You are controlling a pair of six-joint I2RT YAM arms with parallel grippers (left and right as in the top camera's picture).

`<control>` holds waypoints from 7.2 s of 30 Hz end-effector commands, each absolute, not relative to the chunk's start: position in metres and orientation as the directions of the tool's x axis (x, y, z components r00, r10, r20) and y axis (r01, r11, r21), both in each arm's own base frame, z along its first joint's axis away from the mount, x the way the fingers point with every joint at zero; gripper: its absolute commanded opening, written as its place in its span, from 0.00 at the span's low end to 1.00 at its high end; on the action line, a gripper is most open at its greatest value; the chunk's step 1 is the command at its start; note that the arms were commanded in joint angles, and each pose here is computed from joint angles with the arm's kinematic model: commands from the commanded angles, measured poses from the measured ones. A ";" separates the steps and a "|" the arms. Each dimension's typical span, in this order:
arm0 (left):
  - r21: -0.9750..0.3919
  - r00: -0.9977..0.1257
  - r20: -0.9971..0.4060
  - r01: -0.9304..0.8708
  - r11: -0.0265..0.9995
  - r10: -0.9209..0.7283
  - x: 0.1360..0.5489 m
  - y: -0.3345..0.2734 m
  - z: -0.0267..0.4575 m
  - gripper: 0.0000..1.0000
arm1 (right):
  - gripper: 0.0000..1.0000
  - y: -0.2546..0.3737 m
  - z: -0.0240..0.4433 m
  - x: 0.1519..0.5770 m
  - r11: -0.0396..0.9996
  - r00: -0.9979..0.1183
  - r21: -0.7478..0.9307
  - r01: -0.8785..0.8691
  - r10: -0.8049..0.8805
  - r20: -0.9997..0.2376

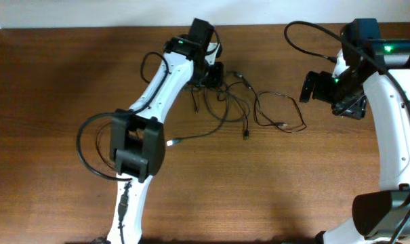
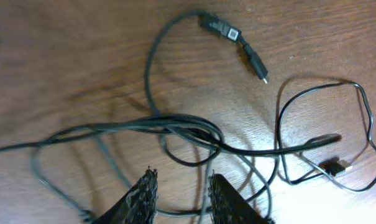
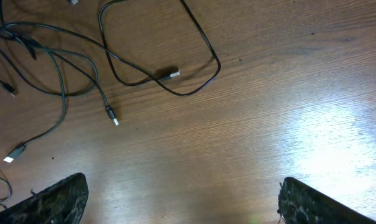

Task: Untangle cables

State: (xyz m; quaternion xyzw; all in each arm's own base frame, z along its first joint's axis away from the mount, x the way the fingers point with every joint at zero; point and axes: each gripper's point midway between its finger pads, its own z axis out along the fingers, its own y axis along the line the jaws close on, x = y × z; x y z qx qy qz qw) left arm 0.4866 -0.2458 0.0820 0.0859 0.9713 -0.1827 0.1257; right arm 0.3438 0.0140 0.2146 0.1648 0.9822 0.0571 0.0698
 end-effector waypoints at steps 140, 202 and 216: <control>-0.078 -0.821 -0.558 -0.093 0.993 -0.121 0.433 0.065 0.339 0.00 | 0.04 -0.156 0.280 0.331 0.762 -0.671 0.418 0.495 0.641 -0.373; 0.192 -0.307 -0.947 -0.302 0.934 0.096 0.409 0.134 0.534 0.00 | 0.04 -0.111 0.243 0.344 0.815 -0.802 0.366 0.449 0.548 -0.237; -0.090 -0.431 -0.662 -0.766 0.636 -0.613 0.320 0.277 0.387 0.00 | 0.04 -0.107 0.241 0.338 0.807 -0.808 0.368 0.461 0.554 -0.202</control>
